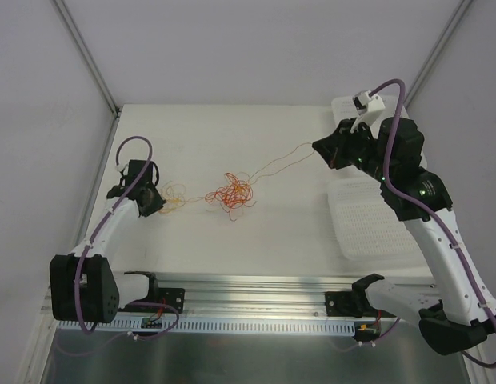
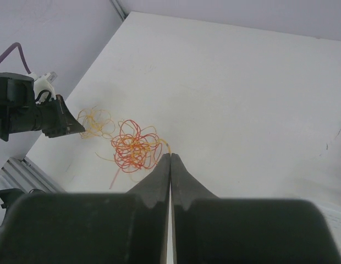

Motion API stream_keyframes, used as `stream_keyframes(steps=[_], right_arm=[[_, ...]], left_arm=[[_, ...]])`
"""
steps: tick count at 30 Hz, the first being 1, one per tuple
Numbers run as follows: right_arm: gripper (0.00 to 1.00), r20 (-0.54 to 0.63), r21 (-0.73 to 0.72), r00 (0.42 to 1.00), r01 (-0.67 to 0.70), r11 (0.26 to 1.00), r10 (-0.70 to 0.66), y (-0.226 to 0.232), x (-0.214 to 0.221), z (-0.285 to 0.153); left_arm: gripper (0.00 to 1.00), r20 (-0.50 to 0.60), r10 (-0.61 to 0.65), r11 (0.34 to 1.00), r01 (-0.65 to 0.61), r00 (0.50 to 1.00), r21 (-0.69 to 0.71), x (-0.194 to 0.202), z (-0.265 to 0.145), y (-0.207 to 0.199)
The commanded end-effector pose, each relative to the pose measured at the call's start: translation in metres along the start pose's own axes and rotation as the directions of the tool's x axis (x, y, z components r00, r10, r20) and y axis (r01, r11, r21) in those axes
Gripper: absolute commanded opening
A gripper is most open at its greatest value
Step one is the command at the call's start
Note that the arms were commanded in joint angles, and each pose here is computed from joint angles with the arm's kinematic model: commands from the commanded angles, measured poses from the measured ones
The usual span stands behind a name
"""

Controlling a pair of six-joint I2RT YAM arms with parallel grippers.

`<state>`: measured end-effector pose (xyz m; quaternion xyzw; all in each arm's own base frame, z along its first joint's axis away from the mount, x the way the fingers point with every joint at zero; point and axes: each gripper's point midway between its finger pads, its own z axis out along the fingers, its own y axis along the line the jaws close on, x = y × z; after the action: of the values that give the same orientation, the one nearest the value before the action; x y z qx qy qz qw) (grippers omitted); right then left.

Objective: Untangle the cables

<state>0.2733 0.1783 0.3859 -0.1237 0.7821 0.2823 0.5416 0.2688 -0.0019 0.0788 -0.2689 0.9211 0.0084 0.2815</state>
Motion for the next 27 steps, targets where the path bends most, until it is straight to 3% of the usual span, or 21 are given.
stream_keyframes(steps=[1,6,12,13,15,18,19,21,22,27], right_arm=[[0.01,0.078,-0.074,0.996,0.043,0.996,-0.038,0.018,-0.027,-0.015],[0.01,-0.103,-0.088,0.992,-0.084,0.993,0.074,0.005,0.040,0.030],[0.02,-0.383,0.099,0.909,-0.136,0.986,0.164,-0.032,0.152,0.066],[0.14,-0.430,0.140,0.886,-0.122,0.983,0.172,-0.040,0.169,0.071],[0.26,-0.501,0.157,0.853,-0.075,0.985,0.144,-0.039,0.190,0.070],[0.45,-0.516,0.125,0.851,-0.034,0.992,0.095,-0.028,0.196,0.073],[0.58,-0.513,0.116,0.854,-0.031,0.993,0.087,-0.025,0.195,0.074],[0.67,-0.499,0.102,0.864,-0.019,0.995,0.067,-0.018,0.188,0.077],[0.71,-0.491,0.093,0.869,-0.009,0.996,0.054,-0.015,0.185,0.079],[0.73,-0.470,-0.003,0.882,0.006,1.000,-0.007,0.011,0.176,0.090]], left_arm=[[0.00,0.018,-0.043,0.998,0.044,0.999,-0.033,-0.017,-0.005,0.008],[0.00,0.021,-0.026,0.999,0.026,0.999,0.027,-0.028,-0.011,-0.006],[0.05,-0.068,0.055,0.933,-0.027,0.996,0.359,-0.017,-0.034,-0.064],[0.06,-0.078,0.084,0.900,-0.042,0.993,0.434,-0.011,-0.045,-0.078],[0.12,-0.054,0.127,0.853,-0.081,0.990,0.515,-0.009,-0.061,-0.097],[0.18,0.003,0.219,0.753,-0.171,0.976,0.635,0.001,-0.096,-0.130],[0.20,0.029,0.250,0.722,-0.207,0.968,0.660,0.005,-0.107,-0.138],[0.26,0.075,0.316,0.639,-0.271,0.946,0.720,0.015,-0.130,-0.160],[0.36,0.096,0.329,0.617,-0.291,0.939,0.731,0.017,-0.137,-0.163],[0.69,0.141,0.291,0.710,-0.313,0.946,0.631,0.010,-0.120,-0.146]])
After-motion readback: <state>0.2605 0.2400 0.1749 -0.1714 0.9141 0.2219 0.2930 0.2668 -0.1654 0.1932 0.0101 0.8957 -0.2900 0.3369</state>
